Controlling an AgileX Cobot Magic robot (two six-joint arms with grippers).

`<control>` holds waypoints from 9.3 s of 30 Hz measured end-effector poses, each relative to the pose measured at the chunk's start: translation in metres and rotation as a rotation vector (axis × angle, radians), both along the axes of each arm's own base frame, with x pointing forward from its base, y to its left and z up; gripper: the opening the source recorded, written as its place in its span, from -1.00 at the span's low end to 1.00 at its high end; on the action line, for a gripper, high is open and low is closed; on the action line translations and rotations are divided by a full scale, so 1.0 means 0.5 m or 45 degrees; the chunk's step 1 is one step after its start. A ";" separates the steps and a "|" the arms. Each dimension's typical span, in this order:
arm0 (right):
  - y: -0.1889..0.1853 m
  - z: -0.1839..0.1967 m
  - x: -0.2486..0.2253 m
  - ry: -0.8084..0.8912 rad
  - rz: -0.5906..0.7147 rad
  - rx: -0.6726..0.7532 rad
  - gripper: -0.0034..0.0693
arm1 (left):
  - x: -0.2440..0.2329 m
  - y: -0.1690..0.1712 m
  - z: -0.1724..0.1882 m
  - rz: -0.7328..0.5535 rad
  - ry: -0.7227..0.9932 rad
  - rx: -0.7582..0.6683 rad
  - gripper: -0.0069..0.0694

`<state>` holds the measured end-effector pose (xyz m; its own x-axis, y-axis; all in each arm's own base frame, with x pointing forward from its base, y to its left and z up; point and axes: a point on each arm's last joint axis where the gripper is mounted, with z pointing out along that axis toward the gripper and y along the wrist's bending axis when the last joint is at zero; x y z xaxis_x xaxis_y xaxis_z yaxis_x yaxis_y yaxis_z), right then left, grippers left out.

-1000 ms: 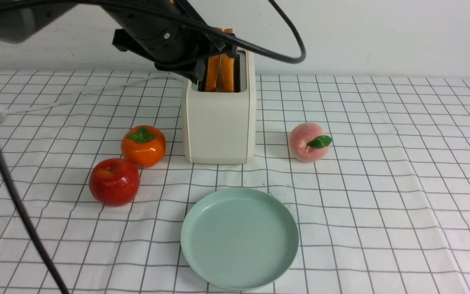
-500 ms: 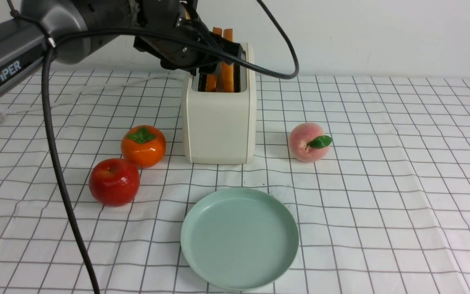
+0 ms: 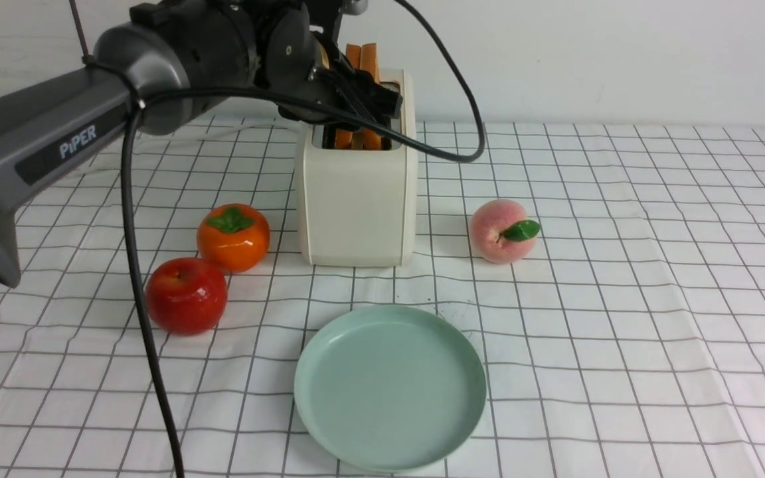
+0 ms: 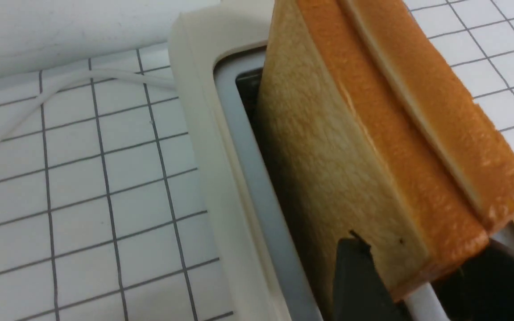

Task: Take toasted bread from bread machine on white checkered table place on plate.
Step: 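Reach for a toast slice standing in the toaster with the left gripper, then place the slice of bread on the plate with the left gripper, then grasp the toast slice in the toaster and pull it up out of the slot with the right gripper, then place the held slice of bread on top of the slice on the plate with the right gripper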

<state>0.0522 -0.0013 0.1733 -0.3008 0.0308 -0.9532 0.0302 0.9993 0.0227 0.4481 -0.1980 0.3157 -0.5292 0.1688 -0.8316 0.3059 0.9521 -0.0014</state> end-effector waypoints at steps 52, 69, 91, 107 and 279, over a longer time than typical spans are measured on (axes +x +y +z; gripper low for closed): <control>0.000 0.000 0.000 0.000 0.000 0.000 -0.25 | -0.283 0.129 0.368 0.032 -0.214 -0.186 -0.68; 0.000 0.000 0.000 0.000 0.000 0.000 -0.25 | -0.418 0.075 -0.077 -0.396 0.501 -0.591 -0.68; 0.000 0.000 0.000 0.000 0.000 0.000 -0.25 | -0.329 0.064 -0.217 -0.225 0.463 -0.488 -0.68; 0.000 0.000 0.000 0.000 0.000 0.000 -0.25 | -0.345 0.092 -0.132 -0.229 0.212 -0.401 0.73; 0.342 0.115 0.473 0.685 0.969 0.835 -0.65 | -0.674 0.238 0.043 -0.441 -0.452 -0.456 -0.84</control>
